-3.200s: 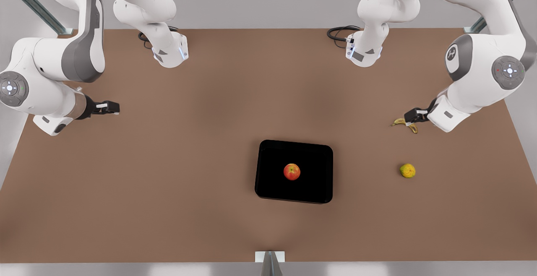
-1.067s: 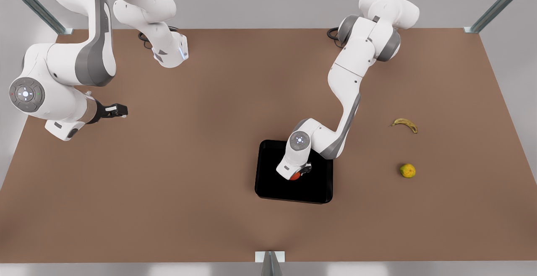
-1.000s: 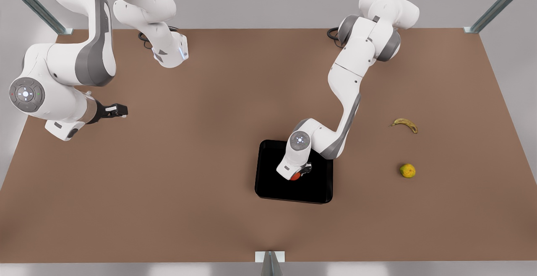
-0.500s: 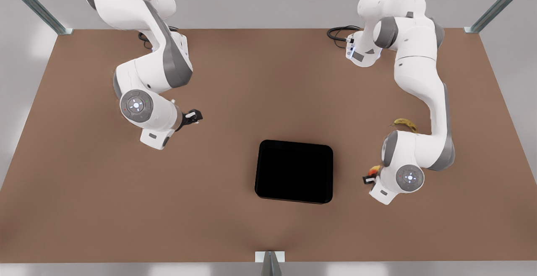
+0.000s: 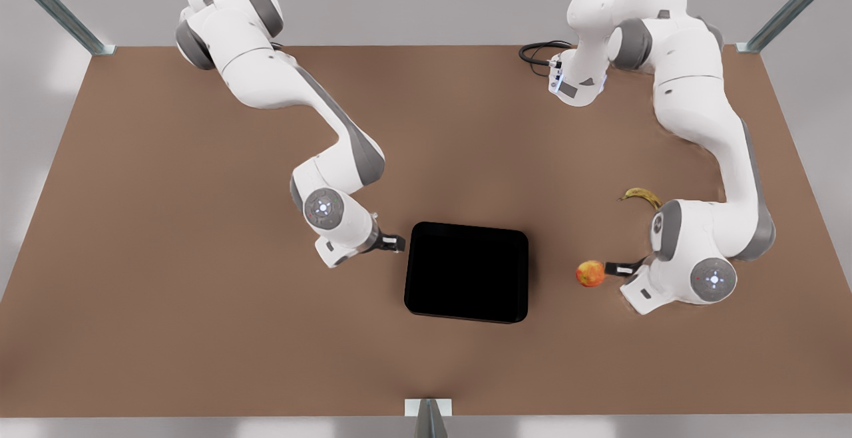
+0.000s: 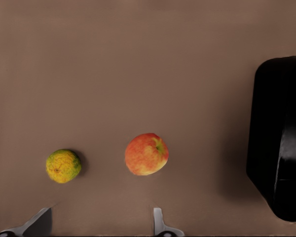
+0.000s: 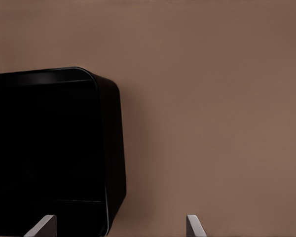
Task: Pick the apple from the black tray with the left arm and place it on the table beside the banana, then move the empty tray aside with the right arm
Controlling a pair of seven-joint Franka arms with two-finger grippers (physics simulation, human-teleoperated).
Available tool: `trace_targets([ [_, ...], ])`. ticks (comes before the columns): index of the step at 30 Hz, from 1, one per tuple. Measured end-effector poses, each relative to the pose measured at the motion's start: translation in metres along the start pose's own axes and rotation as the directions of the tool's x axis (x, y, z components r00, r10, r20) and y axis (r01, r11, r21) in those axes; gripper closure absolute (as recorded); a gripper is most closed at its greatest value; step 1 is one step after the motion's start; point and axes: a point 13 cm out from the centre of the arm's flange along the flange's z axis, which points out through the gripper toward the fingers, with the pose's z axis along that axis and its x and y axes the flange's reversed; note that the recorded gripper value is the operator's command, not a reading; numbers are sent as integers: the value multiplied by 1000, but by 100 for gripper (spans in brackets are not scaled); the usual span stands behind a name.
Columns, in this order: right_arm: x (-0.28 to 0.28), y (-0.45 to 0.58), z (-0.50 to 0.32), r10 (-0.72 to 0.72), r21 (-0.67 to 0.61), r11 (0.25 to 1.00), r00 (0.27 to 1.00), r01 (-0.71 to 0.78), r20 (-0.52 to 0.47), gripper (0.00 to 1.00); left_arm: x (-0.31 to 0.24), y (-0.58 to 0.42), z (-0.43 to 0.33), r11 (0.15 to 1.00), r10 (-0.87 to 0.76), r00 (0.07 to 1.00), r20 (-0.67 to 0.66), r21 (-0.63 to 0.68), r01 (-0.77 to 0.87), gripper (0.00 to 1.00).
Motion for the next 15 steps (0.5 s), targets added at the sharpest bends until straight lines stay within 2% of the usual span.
trace_targets([
  [1,3,14,2,22,-19,1000,1000,-22,19,0,21,1,-52,999,-16,998,64,32,14,0],
  [3,4,29,10,79,-48,996,996,-77,44,0,99,5,-73,996,-48,995,85,77,42,0],
  [4,1,33,15,111,-60,992,992,-108,51,0,112,10,-73,995,-64,992,107,83,55,0],
  [8,-6,41,43,213,-87,975,974,-207,76,0,107,23,-71,995,-82,980,180,66,71,0],
  [12,-7,45,64,236,-66,971,962,-228,137,0,92,33,-74,994,-100,969,227,59,88,0],
  [15,-5,42,90,261,-45,965,954,-257,147,0,87,34,-76,994,-105,963,247,56,94,0],
])
